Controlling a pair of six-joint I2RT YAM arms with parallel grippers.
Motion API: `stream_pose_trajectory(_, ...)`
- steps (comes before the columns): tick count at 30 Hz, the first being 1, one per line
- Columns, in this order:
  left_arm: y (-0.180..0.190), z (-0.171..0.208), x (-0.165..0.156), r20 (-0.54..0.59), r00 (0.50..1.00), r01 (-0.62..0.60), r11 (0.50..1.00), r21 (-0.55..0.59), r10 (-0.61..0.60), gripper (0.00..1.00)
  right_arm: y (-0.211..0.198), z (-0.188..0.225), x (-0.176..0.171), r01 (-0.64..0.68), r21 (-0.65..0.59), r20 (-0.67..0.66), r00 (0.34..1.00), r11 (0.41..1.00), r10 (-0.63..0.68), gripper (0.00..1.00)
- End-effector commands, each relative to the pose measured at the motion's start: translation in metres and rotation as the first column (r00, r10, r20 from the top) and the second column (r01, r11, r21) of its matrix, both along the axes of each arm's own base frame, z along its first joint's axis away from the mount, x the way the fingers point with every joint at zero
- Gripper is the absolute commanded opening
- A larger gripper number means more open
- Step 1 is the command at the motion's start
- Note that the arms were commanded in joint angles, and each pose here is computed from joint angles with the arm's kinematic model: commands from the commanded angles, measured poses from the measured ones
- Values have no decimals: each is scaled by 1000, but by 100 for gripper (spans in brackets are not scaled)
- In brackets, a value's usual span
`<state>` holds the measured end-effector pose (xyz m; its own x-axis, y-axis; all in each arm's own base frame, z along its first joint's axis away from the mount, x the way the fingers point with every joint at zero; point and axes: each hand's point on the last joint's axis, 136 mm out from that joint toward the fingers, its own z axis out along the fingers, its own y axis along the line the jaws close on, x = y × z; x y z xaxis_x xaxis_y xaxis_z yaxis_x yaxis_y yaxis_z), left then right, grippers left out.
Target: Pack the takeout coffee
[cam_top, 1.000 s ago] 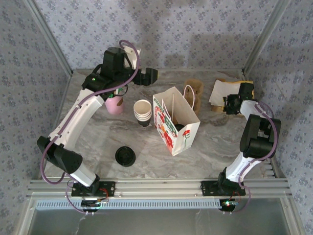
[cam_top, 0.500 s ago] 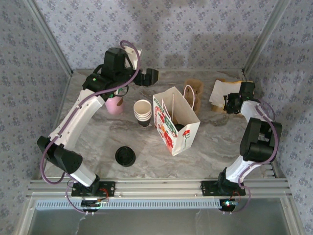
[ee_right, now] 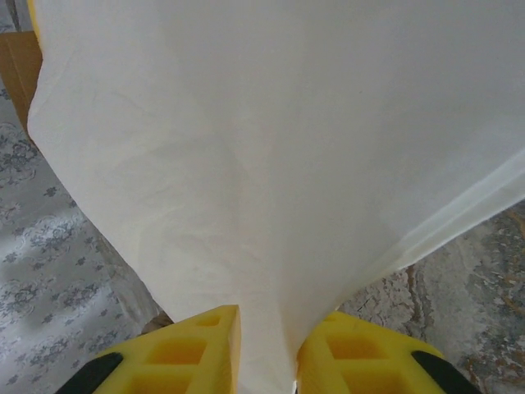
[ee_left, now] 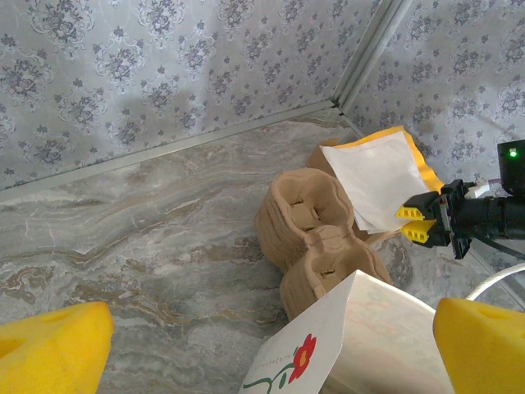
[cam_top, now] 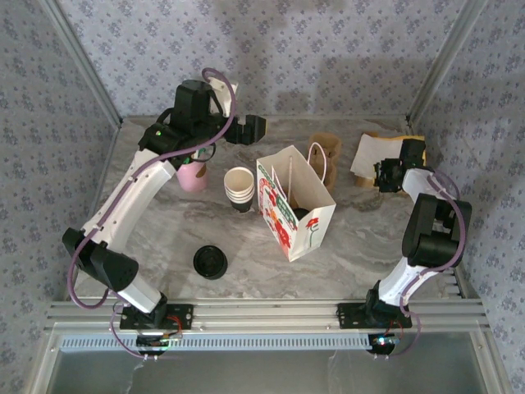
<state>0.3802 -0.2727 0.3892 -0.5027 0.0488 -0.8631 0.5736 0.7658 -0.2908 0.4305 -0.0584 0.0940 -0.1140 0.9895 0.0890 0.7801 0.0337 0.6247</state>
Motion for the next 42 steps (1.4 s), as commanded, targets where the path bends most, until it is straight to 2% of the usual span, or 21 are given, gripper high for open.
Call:
stream_pose_trajectory(1,-1,13,1,34,999,2,1000,2,-2,100,-3,-11,-6,3,-18,-30,1000,1000,-3,21)
stream_pose_trajectory(9,-1,19,-3,43,999,5,1000,1,-5,100,-5,6,-5,-12,-52,-2,1000,999,12,6)
stream_pose_trajectory(13,-1,25,-6,52,999,4,1000,0,-4,100,-8,28,-5,-8,-92,38,999,996,12,0)
stream_pose_trajectory(21,-1,36,-11,67,998,4,1000,-11,-4,100,-15,90,-2,-70,-234,115,988,970,99,0)
stream_pose_trajectory(32,-4,49,-21,81,997,13,1000,-23,-11,100,-13,158,-11,-149,-413,143,964,898,226,0)
stream_pose_trajectory(42,-4,56,-32,91,996,17,999,-30,-14,100,-8,205,-14,-181,-483,184,936,857,302,0)
